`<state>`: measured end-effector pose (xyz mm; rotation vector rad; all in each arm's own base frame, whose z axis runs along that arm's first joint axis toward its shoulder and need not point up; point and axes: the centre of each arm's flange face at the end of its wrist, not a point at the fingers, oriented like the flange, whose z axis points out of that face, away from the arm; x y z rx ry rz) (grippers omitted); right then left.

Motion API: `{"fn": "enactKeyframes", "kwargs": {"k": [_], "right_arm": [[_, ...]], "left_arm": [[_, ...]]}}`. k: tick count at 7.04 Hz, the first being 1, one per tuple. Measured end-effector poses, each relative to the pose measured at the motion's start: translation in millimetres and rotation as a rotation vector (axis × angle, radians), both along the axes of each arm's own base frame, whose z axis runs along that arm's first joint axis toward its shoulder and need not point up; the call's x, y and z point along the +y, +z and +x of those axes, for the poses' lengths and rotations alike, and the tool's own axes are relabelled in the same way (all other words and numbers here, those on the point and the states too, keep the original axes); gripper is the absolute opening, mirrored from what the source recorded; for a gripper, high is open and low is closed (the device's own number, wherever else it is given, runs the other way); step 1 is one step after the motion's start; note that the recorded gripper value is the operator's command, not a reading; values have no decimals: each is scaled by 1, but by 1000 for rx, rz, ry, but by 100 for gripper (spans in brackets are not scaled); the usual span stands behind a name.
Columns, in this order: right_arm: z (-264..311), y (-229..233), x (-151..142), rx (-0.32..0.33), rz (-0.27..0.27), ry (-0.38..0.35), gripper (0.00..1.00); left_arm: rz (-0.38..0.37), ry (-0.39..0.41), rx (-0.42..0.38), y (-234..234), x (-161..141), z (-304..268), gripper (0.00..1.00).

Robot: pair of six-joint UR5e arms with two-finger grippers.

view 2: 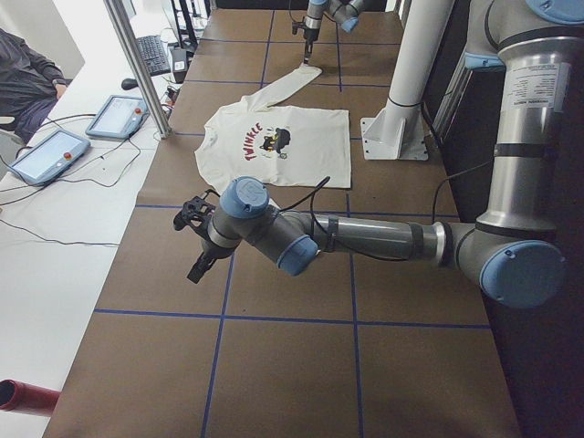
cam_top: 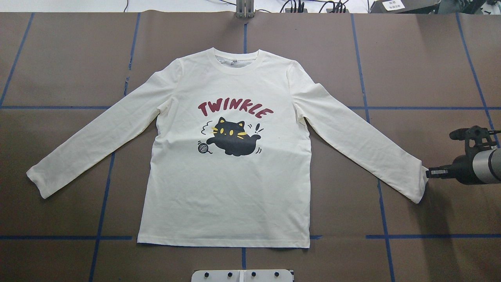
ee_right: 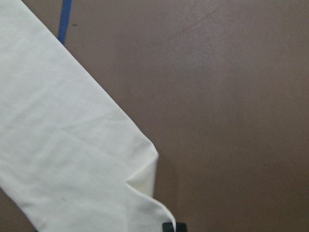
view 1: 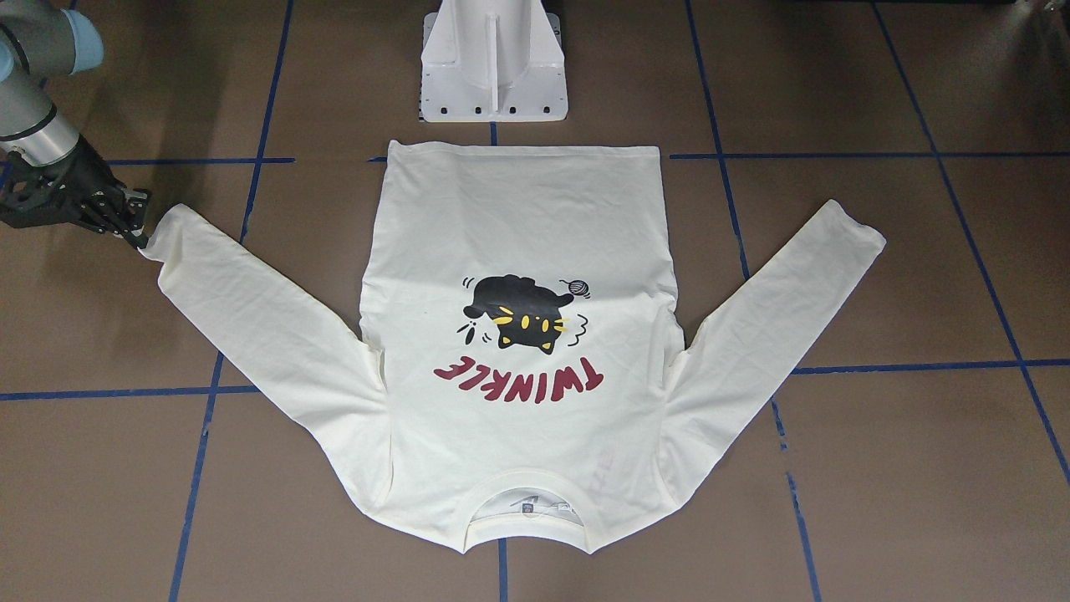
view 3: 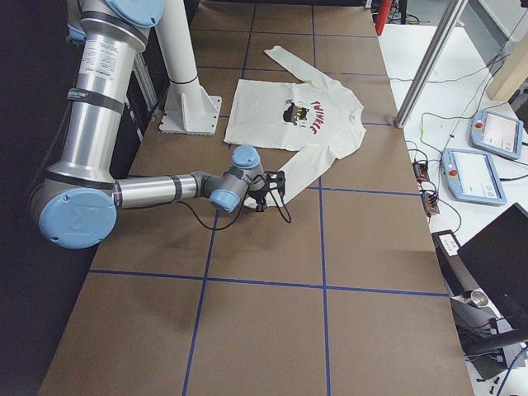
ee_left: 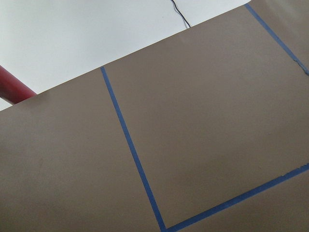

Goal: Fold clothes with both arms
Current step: 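Move the right gripper down to the cuff of the sleeve nearest it, then grasp the cuff with the right gripper and fold the sleeve across the chest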

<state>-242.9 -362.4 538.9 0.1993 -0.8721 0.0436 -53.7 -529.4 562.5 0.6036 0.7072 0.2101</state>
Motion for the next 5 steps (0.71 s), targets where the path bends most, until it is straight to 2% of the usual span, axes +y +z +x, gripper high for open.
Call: {"fn": "enactKeyframes", "kwargs": {"k": [3, 4, 5], "right_arm": [[-32, -167, -75, 8, -27, 49, 0], [-49, -231, -99, -7, -5, 60, 0], [-64, -295, -118, -33, 42, 74, 0]], "left_arm": [[-8, -1, 1, 3, 1, 0, 100], [-11, -2, 2, 4, 2, 0, 100], [-13, -2, 3, 4, 1, 0, 100]]}}
